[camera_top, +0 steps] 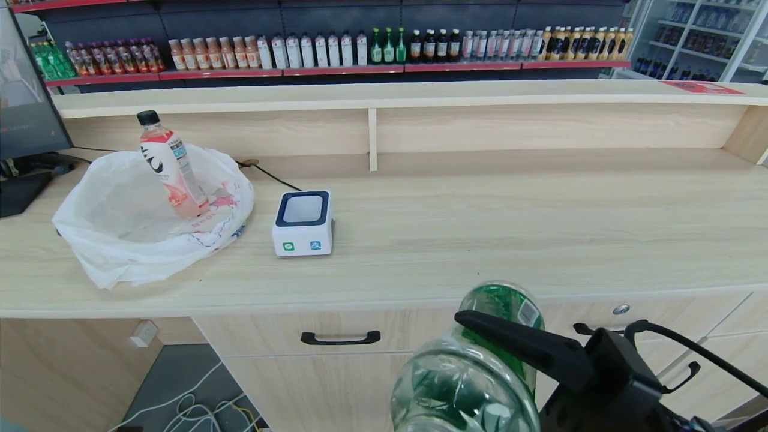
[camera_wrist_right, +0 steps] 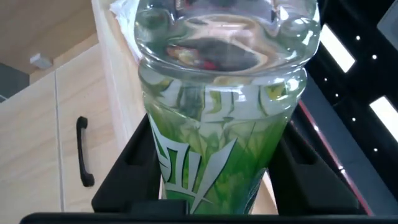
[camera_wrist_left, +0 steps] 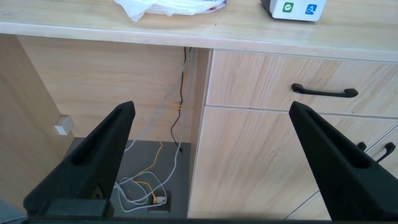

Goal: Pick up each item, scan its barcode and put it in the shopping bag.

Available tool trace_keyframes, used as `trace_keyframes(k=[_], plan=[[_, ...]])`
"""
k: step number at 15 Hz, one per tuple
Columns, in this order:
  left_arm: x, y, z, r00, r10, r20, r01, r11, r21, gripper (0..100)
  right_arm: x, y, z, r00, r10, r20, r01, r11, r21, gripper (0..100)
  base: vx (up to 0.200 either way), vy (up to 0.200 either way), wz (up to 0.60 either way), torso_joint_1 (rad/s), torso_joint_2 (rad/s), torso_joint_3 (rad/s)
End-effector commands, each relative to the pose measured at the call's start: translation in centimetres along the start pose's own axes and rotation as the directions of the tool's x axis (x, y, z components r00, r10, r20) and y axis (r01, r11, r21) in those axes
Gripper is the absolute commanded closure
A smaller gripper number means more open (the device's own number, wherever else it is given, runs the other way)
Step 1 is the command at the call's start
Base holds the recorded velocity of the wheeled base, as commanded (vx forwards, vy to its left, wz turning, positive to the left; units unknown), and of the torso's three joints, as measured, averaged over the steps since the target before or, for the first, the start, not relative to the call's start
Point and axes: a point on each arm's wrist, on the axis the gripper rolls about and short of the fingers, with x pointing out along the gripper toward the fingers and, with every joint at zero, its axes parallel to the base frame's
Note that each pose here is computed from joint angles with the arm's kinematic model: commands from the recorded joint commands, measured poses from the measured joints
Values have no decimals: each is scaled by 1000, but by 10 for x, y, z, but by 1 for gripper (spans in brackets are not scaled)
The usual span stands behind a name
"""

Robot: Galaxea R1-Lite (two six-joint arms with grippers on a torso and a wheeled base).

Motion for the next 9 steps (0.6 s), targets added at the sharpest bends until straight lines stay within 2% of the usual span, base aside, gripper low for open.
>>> trace_keyframes(k=[1,4,5,9], plan=[[0,0,0,1000,1,0,-1,1000,-1,0,-1,-6,0,1000,-22,13,22,1000,-15,100,0,0,0,0,0,0],[0,0,0,1000,1,0,-1,1000,-1,0,-1,-15,3,998,-64,28,66,991,-113,100,0,0,0,0,0,0],[0,0,0,1000,1,0,-1,1000,-1,0,-2,-20,2,996,-84,19,86,981,-172,100,0,0,0,0,0,0],[0,0,0,1000,1,0,-1,1000,-1,0,-11,-31,5,990,-139,-3,133,950,-282,100,0,0,0,0,0,0]])
